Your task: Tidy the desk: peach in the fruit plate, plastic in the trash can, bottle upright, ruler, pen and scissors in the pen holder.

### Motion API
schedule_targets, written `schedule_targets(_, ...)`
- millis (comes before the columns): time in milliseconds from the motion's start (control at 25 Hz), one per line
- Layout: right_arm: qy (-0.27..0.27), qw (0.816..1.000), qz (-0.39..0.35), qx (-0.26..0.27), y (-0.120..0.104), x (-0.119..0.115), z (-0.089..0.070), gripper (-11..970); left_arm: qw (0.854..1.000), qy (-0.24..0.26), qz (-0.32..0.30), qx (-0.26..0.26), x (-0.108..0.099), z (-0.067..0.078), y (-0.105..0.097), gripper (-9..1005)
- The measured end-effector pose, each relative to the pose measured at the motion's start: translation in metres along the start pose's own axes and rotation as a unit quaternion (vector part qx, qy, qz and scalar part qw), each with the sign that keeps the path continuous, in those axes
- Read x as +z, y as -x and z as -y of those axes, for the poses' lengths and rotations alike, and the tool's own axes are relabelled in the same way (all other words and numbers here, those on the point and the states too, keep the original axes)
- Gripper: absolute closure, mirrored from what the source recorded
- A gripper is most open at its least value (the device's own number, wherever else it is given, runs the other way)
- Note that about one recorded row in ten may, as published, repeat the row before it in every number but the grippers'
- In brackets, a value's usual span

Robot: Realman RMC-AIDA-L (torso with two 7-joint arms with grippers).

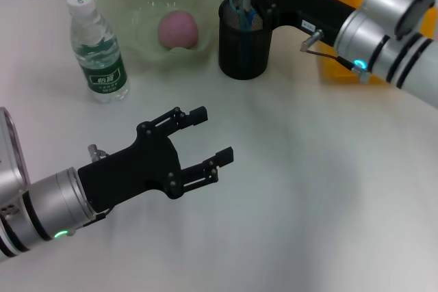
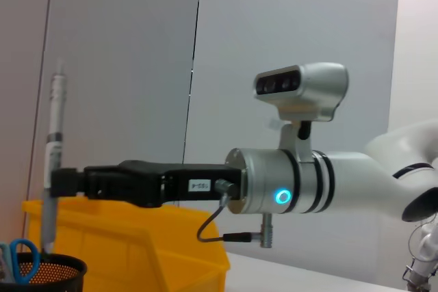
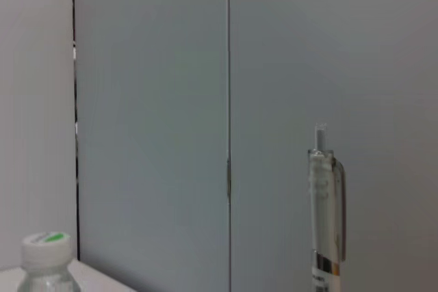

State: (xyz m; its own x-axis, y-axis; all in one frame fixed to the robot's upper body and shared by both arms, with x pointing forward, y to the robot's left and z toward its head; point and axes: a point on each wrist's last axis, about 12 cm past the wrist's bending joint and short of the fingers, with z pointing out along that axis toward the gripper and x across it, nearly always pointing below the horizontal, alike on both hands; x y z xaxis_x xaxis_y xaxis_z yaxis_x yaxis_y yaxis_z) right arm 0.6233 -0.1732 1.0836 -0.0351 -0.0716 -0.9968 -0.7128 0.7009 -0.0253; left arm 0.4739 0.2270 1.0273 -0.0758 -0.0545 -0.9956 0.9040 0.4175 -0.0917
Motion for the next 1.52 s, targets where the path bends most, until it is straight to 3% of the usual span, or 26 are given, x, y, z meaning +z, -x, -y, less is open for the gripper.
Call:
schedule_targets(560, -0.014, 0.999, -0.041, -0.003, -0.003, 0.010, 0.002, 828, 1.000, -0.004, 0.002, 0.000, 0.002, -0.002, 0.002, 213)
schedule_targets(1200, -0.024, 0.999, -0.046, 0.007, -0.008, 0.006, 0.004, 810, 1.000, -0.008, 0.008, 0.001, 0.002, -0.001, 0.004, 213)
schedule_targets(1400, -0.028, 0.998, -0.048, 0.011, -0.009, 0.005, 0.005, 582, 1.000, -0.009, 0.008, 0.001, 0.001, -0.001, 0.004, 213)
schedule_targets(1520, -0.029, 0.998, -0.048, 0.014, -0.009, 0.005, 0.005, 506, 1.000, -0.009, 0.008, 0.001, 0.001, -0.001, 0.004, 213)
